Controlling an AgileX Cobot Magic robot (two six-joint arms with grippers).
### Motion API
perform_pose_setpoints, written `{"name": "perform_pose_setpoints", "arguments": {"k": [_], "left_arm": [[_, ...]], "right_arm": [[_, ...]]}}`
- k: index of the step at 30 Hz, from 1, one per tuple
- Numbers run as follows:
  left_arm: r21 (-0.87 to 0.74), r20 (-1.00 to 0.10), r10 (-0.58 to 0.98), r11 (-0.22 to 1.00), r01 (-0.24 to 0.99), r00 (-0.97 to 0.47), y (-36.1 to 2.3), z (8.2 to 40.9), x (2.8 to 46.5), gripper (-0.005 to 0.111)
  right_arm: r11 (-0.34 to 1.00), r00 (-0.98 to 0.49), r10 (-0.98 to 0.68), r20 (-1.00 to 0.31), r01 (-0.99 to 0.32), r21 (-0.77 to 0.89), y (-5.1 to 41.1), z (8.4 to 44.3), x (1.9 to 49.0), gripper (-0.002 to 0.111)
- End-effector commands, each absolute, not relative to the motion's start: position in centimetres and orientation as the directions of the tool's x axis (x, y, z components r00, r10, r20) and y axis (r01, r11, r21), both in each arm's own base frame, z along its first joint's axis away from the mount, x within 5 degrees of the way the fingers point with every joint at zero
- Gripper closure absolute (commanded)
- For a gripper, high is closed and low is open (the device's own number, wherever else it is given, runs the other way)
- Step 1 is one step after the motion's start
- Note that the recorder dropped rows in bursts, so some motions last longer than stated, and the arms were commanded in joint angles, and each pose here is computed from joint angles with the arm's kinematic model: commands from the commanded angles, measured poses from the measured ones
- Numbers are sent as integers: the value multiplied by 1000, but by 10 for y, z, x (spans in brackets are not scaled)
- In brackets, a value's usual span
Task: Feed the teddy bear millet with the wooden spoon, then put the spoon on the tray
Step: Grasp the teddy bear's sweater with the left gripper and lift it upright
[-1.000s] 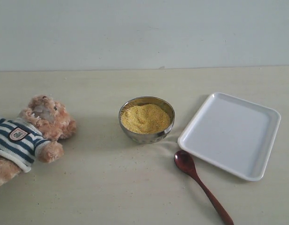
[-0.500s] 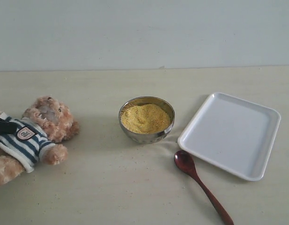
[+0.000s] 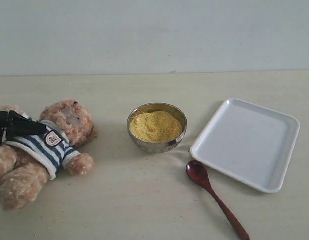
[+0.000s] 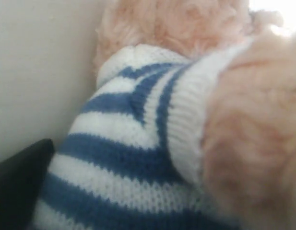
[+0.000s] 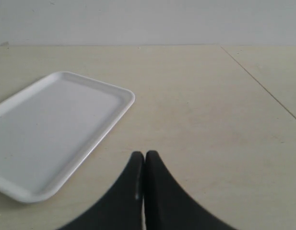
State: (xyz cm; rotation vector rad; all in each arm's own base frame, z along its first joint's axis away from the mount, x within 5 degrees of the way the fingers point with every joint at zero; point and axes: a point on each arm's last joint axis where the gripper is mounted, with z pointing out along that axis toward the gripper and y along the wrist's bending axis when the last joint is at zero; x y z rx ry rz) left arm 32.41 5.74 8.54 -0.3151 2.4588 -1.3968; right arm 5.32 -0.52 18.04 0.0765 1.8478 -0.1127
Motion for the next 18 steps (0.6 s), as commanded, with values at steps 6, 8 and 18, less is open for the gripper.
{"name": "perform_pose_setpoints", "arguments": {"k": [6, 8, 18], "left_arm": [[-826, -121, -311, 559, -78, -943, 57, 67, 321, 100], [-850, -107, -325, 520, -83, -940, 55, 70, 321, 102], [-903, -232, -390, 428, 47, -891, 55, 135, 327, 102]], "right_arm": [[992, -261, -15, -965, 117, -47, -6, 182, 53, 108], [992, -261, -15, -965, 117, -47, -6, 182, 53, 108], [992, -246, -17, -969, 120, -48, -6, 183, 53, 108]]}}
